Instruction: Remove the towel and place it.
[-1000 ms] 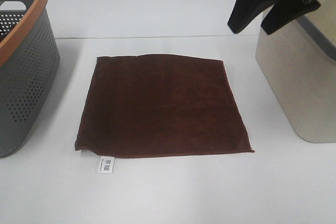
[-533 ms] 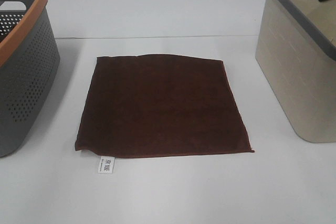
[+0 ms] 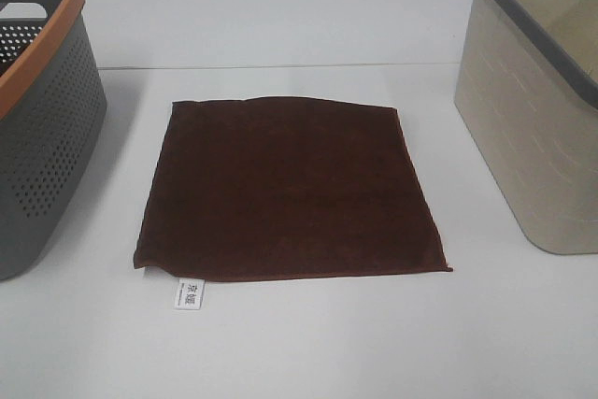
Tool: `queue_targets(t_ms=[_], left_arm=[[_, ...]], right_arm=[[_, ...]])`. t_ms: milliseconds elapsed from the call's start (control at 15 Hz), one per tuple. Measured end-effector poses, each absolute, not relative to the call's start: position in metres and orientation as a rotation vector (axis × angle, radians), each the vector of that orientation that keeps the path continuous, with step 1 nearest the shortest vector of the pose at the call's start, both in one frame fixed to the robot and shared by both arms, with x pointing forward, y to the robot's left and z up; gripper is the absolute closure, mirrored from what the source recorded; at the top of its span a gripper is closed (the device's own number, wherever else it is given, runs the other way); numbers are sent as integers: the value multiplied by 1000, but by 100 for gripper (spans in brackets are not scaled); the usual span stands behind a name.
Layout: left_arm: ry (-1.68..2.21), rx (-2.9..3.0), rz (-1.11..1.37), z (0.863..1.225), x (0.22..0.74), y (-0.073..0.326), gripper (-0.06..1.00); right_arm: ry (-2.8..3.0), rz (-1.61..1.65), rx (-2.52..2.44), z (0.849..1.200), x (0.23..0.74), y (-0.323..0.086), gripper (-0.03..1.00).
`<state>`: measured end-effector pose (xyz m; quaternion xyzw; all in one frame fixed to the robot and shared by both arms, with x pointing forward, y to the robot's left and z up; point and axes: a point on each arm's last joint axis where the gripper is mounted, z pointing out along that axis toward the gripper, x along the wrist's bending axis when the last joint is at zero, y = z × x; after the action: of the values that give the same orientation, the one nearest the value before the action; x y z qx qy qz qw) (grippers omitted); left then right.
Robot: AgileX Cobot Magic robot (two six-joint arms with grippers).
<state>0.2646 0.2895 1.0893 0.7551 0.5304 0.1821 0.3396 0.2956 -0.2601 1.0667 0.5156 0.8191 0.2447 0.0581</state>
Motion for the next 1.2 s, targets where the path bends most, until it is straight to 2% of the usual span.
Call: queue_targets(t_ms=[200, 600, 1200], left_arm=[[1335, 1933, 508, 1060, 245, 300, 6], [1050, 1914, 553, 1059, 227, 299, 6], [1032, 1924, 567, 1058, 228, 299, 6]], right_arm=[[2391, 794, 1497, 1049, 275, -270, 28], [2206, 988, 1290, 1046, 245, -280, 28], [2195, 1000, 1276, 1046, 245, -280, 28]])
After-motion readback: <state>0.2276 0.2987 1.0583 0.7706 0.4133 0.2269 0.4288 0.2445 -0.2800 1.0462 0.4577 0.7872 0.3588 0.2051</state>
